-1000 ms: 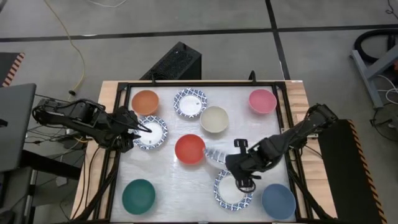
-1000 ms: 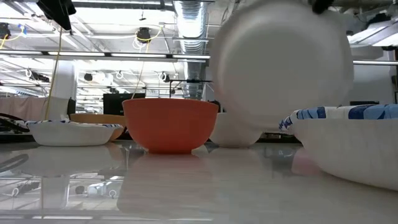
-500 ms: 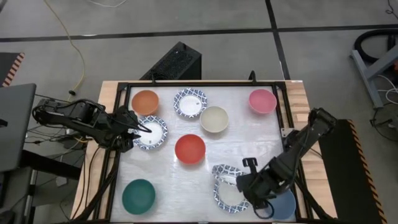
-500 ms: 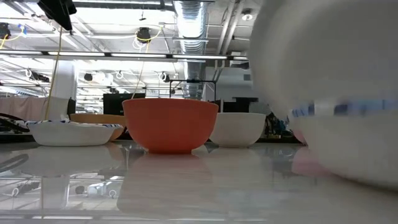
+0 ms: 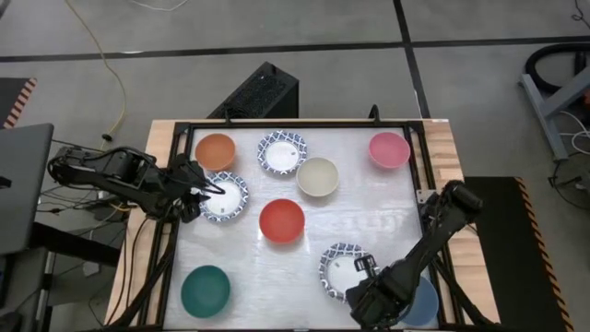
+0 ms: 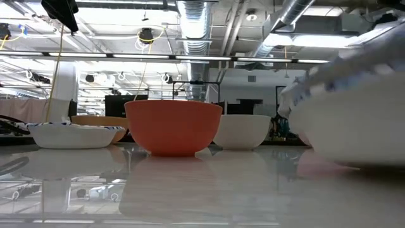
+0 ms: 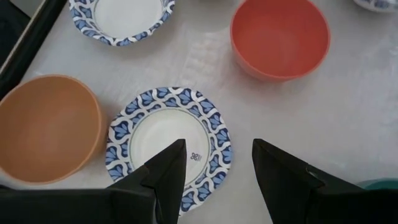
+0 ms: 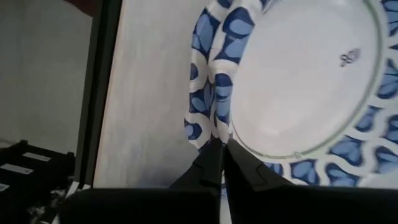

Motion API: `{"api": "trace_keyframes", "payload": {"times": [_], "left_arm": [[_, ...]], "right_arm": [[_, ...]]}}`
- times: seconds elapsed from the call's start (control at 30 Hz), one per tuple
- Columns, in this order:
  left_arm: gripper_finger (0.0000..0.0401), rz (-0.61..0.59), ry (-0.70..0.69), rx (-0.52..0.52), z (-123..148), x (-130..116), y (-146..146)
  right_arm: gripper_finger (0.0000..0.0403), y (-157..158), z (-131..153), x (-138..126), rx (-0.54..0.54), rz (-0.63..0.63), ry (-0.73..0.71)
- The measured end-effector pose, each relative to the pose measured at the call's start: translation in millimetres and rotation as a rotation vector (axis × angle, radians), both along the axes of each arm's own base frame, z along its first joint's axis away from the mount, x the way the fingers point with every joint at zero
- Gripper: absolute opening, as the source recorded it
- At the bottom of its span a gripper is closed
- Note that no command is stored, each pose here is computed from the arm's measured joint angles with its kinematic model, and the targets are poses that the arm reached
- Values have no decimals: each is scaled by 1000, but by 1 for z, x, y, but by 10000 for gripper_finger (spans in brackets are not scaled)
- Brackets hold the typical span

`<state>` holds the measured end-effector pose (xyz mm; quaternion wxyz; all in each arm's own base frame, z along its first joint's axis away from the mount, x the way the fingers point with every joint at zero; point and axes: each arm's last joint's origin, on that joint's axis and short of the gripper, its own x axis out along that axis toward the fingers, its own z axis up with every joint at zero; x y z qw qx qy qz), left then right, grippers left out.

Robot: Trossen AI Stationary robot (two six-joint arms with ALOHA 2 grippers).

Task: Nest bowls inside each other
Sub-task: Stack the white patterned bowl on top of the white patterned bowl

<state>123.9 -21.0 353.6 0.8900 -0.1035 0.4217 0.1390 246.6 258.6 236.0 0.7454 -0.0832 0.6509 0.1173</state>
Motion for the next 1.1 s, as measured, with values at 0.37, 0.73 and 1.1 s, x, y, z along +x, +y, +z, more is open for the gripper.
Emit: {"api": "trace_keyframes", "payload": {"times": [0.37,0.73,1.1], "left_arm": [[173,-14,-19,-2,1,2,-1],[173,-118,166,-28,-51,15,-7],[174,-212,315,-74,-114,29,-22]], "right_arm": [[153,2,18,8,138,-55,-123],[227,-18,34,3,80,-302,-167],[223,-35,54,0,0,-439,-333]]}}
